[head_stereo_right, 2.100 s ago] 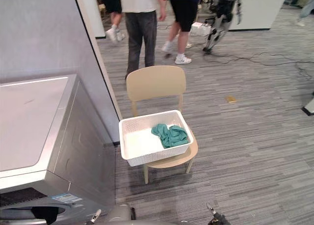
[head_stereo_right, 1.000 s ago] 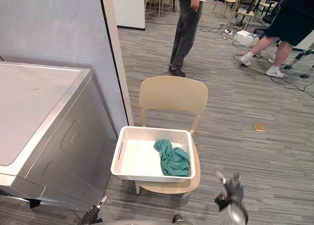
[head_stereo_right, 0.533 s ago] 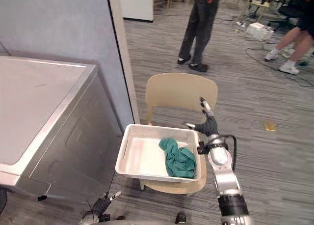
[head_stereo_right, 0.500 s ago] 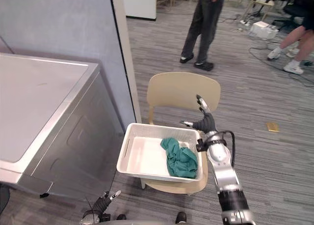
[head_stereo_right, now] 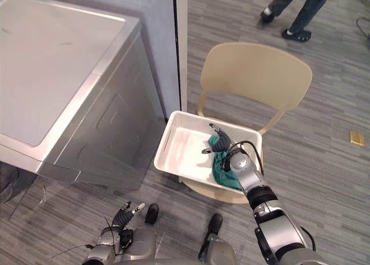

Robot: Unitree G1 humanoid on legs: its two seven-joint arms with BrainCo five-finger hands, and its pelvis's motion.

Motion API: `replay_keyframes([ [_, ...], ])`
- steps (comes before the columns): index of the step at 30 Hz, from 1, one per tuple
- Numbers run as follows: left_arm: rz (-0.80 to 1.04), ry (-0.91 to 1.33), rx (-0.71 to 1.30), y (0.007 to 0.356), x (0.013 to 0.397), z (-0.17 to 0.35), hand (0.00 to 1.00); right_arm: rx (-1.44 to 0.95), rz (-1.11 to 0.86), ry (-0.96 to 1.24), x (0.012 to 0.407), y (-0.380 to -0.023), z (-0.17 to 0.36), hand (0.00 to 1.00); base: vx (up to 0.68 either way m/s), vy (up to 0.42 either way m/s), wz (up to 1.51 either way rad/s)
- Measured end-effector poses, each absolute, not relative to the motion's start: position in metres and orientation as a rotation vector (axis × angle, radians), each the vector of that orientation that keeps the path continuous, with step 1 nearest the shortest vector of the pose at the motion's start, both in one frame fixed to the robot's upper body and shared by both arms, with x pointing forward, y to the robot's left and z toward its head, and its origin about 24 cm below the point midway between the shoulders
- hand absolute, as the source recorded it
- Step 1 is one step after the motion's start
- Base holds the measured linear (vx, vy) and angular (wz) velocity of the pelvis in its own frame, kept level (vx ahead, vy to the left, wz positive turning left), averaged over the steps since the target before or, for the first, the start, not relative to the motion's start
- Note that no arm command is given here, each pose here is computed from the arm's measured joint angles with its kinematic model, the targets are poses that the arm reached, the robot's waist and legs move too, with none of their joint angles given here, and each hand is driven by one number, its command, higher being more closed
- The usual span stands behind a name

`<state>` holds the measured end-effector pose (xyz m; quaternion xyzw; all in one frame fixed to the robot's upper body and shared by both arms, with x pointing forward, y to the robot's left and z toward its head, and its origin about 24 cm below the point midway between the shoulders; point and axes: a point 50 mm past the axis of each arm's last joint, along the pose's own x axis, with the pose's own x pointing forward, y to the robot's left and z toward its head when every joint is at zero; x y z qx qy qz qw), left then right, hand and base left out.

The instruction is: Pick up the laundry basket with both hands and put the clothes into the washing machine.

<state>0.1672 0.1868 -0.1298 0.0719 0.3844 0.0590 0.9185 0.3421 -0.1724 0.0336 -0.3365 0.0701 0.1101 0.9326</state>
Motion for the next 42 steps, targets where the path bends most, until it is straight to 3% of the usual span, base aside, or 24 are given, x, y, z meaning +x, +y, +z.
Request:
replay_keyframes([
  [14, 0.132, 0.64, 0.126, 0.174, 0.216, -0.104, 0.0, -0.723, 0.008, 0.207, 0.366, -0.216, 0.056, 0.0, -0.06, 0.007, -0.07],
  [24, 0.148, 0.571, 0.077, 0.161, 0.233, -0.092, 0.0, -0.856, -0.168, 0.14, 0.386, -0.247, 0.105, 0.0, -0.03, 0.005, 0.04],
  [35, 0.222, 0.4, -0.056, 0.152, 0.271, -0.054, 0.0, -1.368, -0.206, 0.04, 0.385, -0.27, 0.137, 0.0, -0.06, 0.021, 0.27],
  [36, 0.23, 0.383, -0.064, 0.152, 0.273, -0.05, 0.0, -1.382, -0.217, 0.029, 0.383, -0.27, 0.138, 1.0, -0.01, 0.004, 0.33],
  [42, 0.258, 0.332, -0.12, 0.149, 0.278, -0.039, 0.0, -1.508, -0.185, 0.036, 0.38, -0.268, 0.13, 1.0, 0.03, 0.008, 0.08],
])
